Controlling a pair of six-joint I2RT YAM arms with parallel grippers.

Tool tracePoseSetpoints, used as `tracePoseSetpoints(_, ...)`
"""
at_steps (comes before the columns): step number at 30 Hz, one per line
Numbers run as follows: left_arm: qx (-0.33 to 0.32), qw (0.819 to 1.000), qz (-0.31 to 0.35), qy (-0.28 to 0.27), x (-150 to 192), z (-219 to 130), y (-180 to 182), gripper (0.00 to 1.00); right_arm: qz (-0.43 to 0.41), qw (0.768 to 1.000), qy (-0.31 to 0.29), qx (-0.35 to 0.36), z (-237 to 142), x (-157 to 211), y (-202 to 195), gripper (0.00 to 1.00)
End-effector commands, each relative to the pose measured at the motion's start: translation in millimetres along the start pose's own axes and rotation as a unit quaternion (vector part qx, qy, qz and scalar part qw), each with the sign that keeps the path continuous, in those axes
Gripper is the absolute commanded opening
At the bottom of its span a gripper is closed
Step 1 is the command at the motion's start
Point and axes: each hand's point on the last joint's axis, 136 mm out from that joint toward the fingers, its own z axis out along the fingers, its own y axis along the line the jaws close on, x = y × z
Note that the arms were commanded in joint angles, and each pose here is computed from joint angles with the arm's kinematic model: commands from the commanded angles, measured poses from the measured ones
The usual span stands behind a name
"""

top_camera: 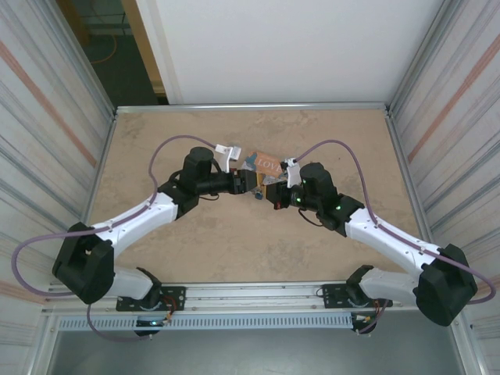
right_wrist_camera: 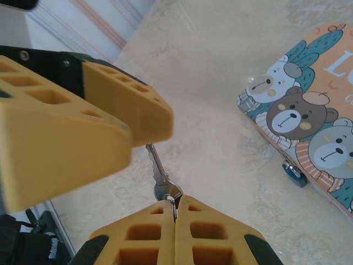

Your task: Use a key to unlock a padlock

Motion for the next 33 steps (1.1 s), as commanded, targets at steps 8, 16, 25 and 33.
tracePoseSetpoints(8,0.036,0.999,0.009,-0.005,-10.8,6.0,-20.8,0.34,-0.002,0.999,-0.024,-0.030,-4.2,-14.4,18.2,0.00)
tracePoseSetpoints(16,0.044,0.999,0.009,-0.003,-10.4,7.1,-23.9,0.16,-0.002,0.999,-0.028,-0.027,-3.0,-16.2,17.4,0.00)
tracePoseSetpoints(25,0.039,0.999,0.029,-0.024,-19.9,-6.2,-28.9,0.00,0.015,0.997,-0.039,-0.059,-7.7,-24.6,22.1,0.23)
tracePoseSetpoints(33,0.033,0.995,0.067,-0.070,-43.9,-47.4,-37.8,0.00,0.039,0.982,-0.105,-0.151,-41.4,-62.7,25.2,0.43)
